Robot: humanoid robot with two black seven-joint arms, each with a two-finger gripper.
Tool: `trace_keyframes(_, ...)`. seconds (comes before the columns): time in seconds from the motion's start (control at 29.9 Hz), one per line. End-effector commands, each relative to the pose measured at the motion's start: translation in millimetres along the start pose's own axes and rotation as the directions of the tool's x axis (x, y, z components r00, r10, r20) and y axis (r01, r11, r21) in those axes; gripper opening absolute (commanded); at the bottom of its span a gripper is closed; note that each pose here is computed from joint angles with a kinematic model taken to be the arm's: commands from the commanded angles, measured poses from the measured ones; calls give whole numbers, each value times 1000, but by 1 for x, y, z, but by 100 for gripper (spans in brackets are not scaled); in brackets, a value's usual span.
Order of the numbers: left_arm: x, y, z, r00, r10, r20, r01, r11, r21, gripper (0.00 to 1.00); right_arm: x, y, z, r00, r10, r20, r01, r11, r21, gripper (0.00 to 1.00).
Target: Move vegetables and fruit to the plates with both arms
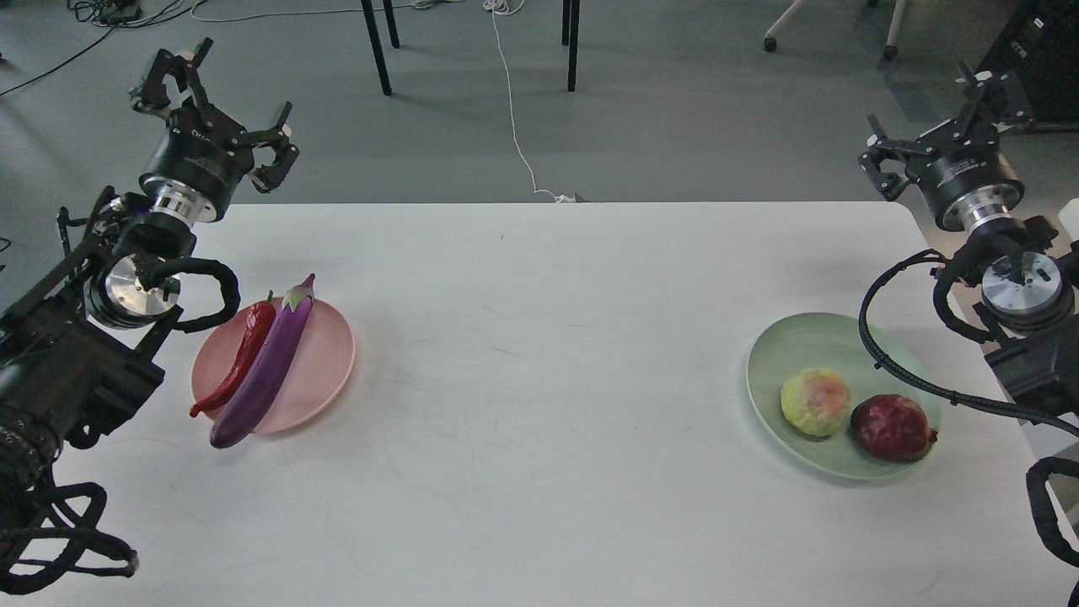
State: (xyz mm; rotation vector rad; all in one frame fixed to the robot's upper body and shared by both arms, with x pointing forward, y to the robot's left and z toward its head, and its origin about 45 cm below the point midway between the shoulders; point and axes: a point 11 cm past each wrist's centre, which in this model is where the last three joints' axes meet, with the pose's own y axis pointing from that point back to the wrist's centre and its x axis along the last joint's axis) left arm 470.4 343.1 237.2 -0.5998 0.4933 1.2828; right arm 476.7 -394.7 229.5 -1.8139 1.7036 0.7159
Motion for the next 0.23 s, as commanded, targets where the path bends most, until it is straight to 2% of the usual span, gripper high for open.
trace_keyframes(0.0,7,10,-19,1000,19,-22,-19,1000,25,98,4,3,7,1000,11,6,-11,1000,3,99)
trace_keyframes(0.2,10,16,-34,999,32,-42,-30,999,42,98,3,3,8,1000,6,4,-6,1000,-1,99)
